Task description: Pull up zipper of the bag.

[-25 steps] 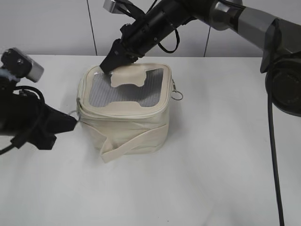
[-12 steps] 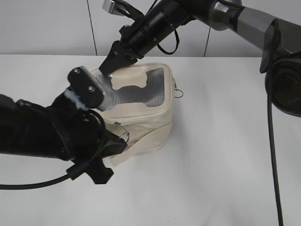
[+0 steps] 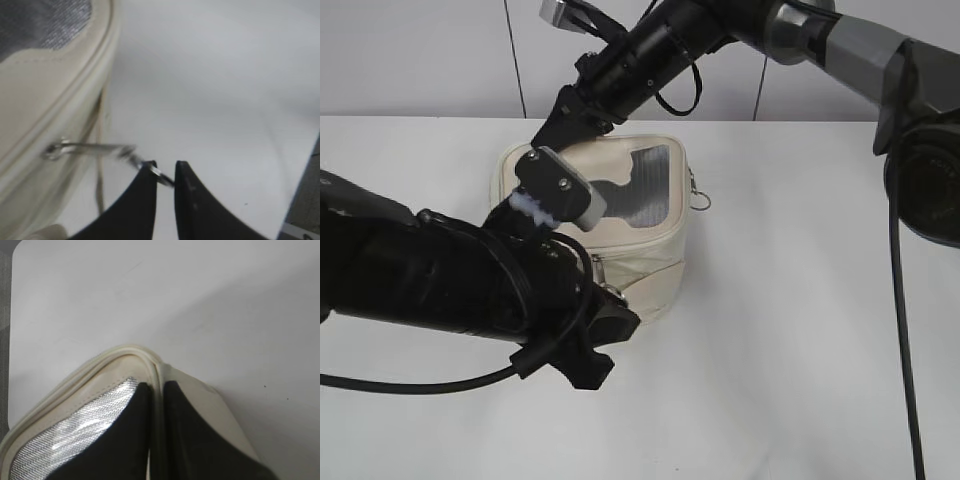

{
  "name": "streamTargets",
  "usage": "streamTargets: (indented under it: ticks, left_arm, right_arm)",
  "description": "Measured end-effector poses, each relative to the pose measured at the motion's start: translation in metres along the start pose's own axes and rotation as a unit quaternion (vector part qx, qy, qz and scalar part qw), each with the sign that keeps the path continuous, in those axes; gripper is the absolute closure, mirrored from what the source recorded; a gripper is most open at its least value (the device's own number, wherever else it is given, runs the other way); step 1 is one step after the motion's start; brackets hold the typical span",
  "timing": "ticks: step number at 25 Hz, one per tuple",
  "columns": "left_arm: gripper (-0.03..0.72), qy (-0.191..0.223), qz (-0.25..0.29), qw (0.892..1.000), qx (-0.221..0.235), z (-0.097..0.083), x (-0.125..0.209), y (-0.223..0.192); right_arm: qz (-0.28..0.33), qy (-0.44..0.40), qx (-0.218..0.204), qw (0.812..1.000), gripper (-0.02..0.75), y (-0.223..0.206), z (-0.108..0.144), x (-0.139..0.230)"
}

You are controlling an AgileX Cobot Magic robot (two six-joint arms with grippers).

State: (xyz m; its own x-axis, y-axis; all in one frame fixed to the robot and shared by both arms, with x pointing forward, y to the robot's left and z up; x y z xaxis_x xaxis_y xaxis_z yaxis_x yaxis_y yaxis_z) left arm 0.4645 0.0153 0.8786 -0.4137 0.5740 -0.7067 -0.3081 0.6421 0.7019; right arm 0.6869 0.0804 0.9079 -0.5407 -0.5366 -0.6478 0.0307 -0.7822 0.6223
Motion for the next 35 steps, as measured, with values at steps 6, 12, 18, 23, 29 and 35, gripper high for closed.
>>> streamTargets:
  ticks: [6,12,18,23,29,35]
  left_arm:
    - [0.300,0.069,-0.022,0.997,0.011,-0.013,0.000,0.027]
    - [0.309,0.128,-0.070,0.988,-0.059,0.016,0.004,0.070]
    - [0.312,0.218,-0.118,0.966,-0.078,0.081,0.006,0.110]
    - [0.313,0.228,-0.151,0.958,-0.087,0.145,-0.018,0.139]
    - [0.312,0.154,-0.161,0.975,-0.021,0.180,-0.100,0.115]
    - [0.312,0.074,-0.109,0.990,0.053,0.175,-0.148,0.043]
  right_arm:
    - [-0.007,-0.042,0.010,0.999,0.346,0.010,-0.013,0.001]
    - [-0.038,-0.112,0.031,0.993,0.331,0.056,-0.041,-0.004]
    - [-0.065,-0.154,0.058,0.984,0.351,0.107,-0.057,-0.006]
    - [-0.042,-0.167,0.065,0.983,0.364,0.126,-0.042,0.014]
    - [-0.065,-0.201,0.129,0.969,0.387,0.151,-0.028,0.076]
    - [-0.087,-0.186,0.235,0.950,0.390,0.165,-0.018,0.141]
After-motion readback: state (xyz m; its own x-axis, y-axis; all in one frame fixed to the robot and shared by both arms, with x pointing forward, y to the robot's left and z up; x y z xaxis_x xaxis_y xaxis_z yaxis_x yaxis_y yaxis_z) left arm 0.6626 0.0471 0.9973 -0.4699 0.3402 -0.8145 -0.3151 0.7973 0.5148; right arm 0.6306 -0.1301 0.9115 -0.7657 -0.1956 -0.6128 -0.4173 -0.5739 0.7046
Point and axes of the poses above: a point on each arm's last joint axis where the gripper is mounted, y pointing back along that axis away from the gripper, z along the wrist's bending axis when the last joint is at zero, x = y × z, the point moved 10 cm from there along -y, pointing out along that axis toward the gripper, and after that the axes turned 2 degrees about -y, right-handed, at the moved point
